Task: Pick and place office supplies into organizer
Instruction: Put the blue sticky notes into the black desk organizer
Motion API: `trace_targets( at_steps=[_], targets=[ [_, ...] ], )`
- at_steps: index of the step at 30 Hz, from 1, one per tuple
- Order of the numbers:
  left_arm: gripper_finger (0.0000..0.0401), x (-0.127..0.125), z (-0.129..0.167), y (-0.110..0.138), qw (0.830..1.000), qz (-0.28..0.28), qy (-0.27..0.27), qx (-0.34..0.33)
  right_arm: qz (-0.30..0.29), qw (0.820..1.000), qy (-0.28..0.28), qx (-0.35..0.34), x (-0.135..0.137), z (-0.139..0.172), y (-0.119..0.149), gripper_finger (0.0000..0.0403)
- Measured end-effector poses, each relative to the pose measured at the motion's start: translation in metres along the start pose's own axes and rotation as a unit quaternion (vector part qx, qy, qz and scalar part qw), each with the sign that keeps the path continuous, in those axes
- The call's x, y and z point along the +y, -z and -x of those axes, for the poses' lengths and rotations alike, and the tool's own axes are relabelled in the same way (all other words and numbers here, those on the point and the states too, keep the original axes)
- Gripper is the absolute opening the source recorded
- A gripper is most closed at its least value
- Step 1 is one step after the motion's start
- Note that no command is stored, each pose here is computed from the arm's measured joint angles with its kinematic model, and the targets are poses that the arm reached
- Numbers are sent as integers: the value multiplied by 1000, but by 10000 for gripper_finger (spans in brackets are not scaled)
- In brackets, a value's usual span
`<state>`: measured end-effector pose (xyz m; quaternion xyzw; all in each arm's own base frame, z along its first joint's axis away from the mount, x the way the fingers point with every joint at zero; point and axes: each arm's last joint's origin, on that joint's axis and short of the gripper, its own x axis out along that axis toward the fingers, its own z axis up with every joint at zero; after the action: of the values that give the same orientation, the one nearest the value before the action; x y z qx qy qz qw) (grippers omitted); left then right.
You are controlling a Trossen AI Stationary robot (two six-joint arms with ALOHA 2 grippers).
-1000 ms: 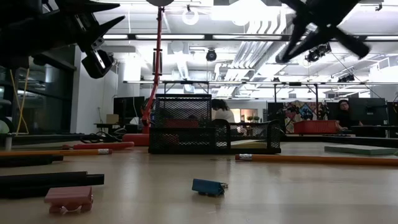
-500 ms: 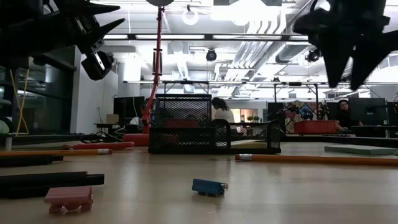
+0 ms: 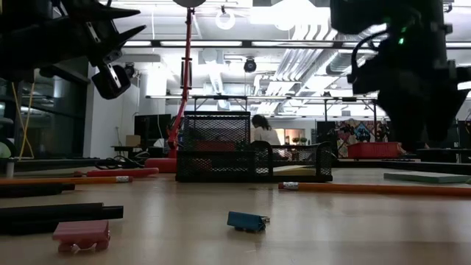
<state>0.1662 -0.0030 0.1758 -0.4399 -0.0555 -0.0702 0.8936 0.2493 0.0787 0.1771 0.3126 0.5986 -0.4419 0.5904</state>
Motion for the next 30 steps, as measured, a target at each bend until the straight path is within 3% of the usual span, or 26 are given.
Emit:
trace_targets(
  at_steps=[11,18,26,30],
  targets=[
    [74,1,0,1,1000,16,-5,5,36,996,76,-28,15,-38,-5,266],
    [74,1,0,1,1000,16,-1,10,47,994,93,-41,15,-40,-7,266],
    [74,1,0,1,1000,16,-7,5,79,985,149,-43,5,-40,-10,266],
    [74,2,0,1,1000,18,-12,3,99,984,142,-50,6,-41,-14,266]
  ],
)
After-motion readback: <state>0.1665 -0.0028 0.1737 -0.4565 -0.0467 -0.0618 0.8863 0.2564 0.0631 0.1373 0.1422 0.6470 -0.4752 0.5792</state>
